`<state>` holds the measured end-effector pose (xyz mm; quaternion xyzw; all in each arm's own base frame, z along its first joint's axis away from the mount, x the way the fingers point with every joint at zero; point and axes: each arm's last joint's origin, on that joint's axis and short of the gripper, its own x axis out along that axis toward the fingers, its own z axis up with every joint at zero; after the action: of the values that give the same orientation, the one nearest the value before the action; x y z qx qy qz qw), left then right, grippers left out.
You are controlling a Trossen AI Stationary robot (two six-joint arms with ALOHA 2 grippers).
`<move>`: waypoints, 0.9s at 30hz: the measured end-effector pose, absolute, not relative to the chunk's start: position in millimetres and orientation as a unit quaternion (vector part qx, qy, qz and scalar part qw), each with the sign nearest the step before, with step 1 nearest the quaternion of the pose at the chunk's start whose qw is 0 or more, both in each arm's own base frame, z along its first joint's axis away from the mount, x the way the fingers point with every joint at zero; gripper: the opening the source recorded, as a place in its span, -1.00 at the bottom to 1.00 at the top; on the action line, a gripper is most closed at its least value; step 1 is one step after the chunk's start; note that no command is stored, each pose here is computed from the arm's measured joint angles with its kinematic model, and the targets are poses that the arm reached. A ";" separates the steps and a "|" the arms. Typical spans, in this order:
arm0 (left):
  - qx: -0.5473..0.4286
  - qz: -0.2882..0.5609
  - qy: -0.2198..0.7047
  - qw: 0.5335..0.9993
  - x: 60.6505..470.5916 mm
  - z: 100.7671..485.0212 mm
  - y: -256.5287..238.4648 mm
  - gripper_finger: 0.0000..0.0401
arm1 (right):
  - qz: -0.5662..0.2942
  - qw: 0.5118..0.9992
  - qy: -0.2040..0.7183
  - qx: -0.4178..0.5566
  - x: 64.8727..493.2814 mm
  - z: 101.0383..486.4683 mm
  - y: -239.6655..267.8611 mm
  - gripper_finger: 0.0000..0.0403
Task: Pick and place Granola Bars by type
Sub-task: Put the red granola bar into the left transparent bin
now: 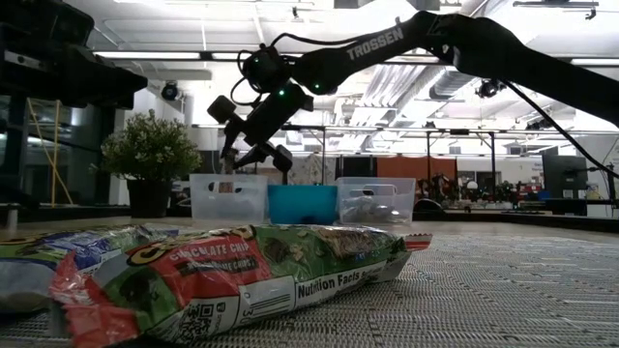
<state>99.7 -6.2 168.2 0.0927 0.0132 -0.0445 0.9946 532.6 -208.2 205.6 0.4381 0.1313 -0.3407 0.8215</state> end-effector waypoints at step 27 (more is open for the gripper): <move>0.093 -0.045 0.013 0.995 99.7 168.2 -6.2 -1.00 | -0.242 0.913 0.093 0.314 526.4 280.0 -189.4 -0.29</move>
<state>99.7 -6.2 168.2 0.0927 0.0132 -0.0445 0.9946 526.4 -189.4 280.0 0.3139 0.0930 -0.2420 0.9134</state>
